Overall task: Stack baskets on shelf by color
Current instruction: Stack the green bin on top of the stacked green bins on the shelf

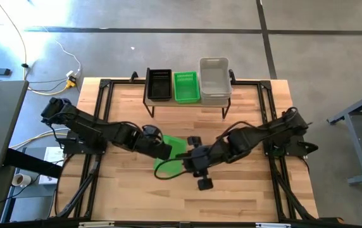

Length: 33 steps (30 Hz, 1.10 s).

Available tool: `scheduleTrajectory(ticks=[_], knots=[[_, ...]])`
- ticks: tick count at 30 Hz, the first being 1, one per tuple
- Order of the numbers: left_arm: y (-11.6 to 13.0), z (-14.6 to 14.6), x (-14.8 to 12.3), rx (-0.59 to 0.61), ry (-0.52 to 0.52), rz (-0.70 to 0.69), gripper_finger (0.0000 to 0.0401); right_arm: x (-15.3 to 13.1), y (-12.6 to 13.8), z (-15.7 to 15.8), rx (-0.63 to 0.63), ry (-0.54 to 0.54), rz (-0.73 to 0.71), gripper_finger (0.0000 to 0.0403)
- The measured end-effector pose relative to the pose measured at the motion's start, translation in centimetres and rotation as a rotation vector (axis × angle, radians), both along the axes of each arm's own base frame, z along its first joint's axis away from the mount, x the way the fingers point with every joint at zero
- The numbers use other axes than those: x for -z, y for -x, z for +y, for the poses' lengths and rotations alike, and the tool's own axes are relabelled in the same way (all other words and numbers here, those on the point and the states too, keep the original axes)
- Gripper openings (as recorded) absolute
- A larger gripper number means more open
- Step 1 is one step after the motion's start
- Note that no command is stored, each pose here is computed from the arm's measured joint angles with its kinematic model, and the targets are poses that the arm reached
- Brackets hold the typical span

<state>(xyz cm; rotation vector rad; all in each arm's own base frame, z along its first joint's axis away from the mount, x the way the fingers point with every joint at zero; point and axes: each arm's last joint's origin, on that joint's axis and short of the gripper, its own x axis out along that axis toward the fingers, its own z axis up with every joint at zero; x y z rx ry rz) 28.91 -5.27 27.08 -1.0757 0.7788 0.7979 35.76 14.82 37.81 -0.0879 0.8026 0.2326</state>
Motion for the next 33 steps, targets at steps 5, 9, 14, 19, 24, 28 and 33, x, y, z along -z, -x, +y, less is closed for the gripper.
scheduleTrajectory(ticks=[5, 9, 14, 19, 24, 28, 33], knots=[[-0.2, 1.1, 0.0, -0.037, -0.003, 0.0, 0.0, 2.0, -1.6, 0.7, -0.04, 0.041, 0.015, 0.0142], [-0.3, 1.8, 0.0, -0.059, -0.003, 0.0, 0.0, 3.6, -2.9, 1.2, -0.082, 0.08, 0.021, 0.0153], [-0.3, 2.3, 0.0, -0.073, -0.006, 0.001, 0.0, 5.3, -4.0, 1.6, -0.08, 0.141, 0.03, 0.0153], [-0.4, 2.4, 0.0, -0.083, 0.0, -0.006, 0.0, 6.7, -4.8, 1.6, -0.047, 0.217, 0.046, 0.0153], [-0.6, 2.4, -0.1, -0.084, 0.004, -0.03, 0.0, 7.8, -5.4, 1.4, -0.014, 0.261, 0.065, 0.0153], [-0.8, 2.4, -0.2, -0.084, 0.007, -0.05, 0.0, 8.3, -5.5, 1.4, -0.015, 0.269, 0.086, 0.0153], [-0.8, 2.4, -0.2, -0.083, 0.01, -0.053, 0.0, 9.4, -5.4, 1.1, 0.019, 0.276, 0.167, 0.0153]])
